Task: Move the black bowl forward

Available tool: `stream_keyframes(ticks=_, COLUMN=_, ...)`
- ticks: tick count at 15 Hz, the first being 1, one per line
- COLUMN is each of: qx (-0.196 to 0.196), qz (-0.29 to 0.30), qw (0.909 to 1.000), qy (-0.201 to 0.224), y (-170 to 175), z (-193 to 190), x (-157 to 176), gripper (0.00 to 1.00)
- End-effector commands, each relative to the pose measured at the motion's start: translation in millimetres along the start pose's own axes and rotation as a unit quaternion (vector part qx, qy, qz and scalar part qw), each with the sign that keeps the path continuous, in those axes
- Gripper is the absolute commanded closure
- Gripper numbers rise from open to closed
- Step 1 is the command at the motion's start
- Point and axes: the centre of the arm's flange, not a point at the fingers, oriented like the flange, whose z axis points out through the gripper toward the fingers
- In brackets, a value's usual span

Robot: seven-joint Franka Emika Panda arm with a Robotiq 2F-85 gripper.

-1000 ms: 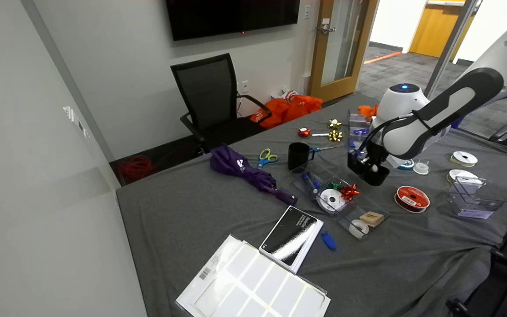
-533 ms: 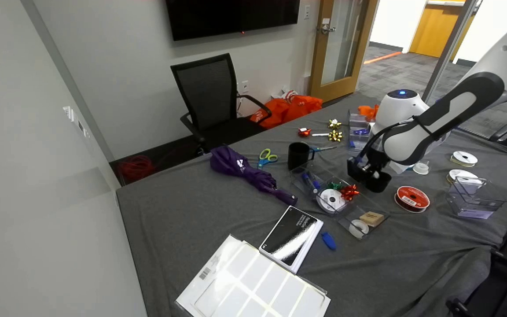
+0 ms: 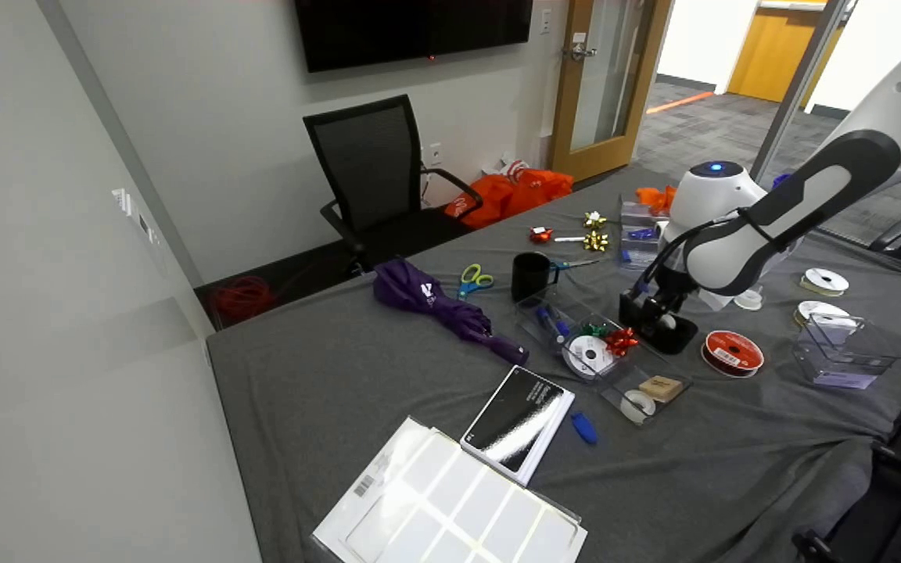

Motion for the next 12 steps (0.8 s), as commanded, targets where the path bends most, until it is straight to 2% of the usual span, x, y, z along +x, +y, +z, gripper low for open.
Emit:
stream_keyframes(ticks=1, qx=-0.015, qz=-0.026, qw=0.9995, qy=0.001, y=6, z=-14, x=-21, gripper=0.0)
stream_keyframes(ticks=5, qx=-0.029, qz=-0.077, qw=0.9966, qy=-0.005, y=15, z=-45, x=-51, gripper=0.0)
stream_keyframes(ticks=12, qx=0.024, qz=-0.146, qw=0.9881, qy=0.042, y=48, z=-106, x=-109, gripper=0.0)
